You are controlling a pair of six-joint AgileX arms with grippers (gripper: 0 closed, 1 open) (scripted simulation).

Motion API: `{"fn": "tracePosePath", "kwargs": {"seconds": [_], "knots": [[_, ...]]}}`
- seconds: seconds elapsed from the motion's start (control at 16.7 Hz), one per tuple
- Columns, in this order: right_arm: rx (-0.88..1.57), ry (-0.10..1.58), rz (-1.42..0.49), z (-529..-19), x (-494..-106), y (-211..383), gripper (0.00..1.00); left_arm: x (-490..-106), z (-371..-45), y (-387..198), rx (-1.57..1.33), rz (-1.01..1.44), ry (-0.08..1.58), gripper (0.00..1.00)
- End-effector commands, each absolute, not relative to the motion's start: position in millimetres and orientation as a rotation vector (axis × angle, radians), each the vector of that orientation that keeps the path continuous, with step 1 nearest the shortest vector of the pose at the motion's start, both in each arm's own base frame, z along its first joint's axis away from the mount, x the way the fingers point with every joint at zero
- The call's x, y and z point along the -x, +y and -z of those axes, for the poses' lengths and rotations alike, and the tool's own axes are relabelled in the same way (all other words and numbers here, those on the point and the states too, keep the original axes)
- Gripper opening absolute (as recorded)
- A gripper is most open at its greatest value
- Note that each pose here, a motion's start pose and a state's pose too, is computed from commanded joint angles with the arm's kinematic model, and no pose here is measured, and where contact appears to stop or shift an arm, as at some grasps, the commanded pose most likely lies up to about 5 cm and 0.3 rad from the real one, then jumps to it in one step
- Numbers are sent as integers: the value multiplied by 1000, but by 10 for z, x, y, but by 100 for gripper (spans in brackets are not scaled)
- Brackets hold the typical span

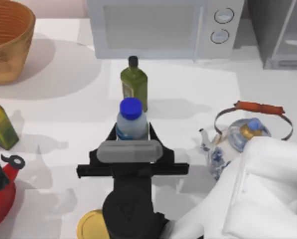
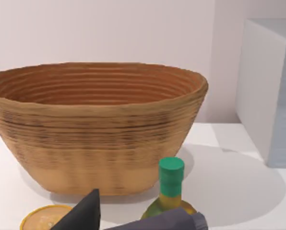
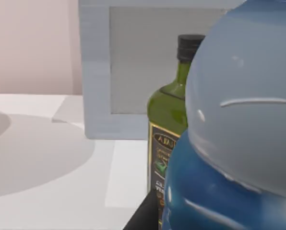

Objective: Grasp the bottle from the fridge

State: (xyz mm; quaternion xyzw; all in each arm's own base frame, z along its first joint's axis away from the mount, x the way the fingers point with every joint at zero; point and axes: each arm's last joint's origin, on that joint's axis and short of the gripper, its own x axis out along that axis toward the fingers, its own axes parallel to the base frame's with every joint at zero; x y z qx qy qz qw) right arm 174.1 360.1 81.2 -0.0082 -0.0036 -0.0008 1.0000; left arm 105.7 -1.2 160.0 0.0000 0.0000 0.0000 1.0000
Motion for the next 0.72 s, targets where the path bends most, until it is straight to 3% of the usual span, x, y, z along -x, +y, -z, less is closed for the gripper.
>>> {"fn": "tracePosePath", "kwargs": {"seconds": [0.36,0.72], "knots": [[16,-7,2,-812,-1741,3601,98,-1057,-1600,-12,0,0,0,100],[16,-7,2,-812,-1741,3601,100,-1057,-1600,-12,0,0,0,100]]}}
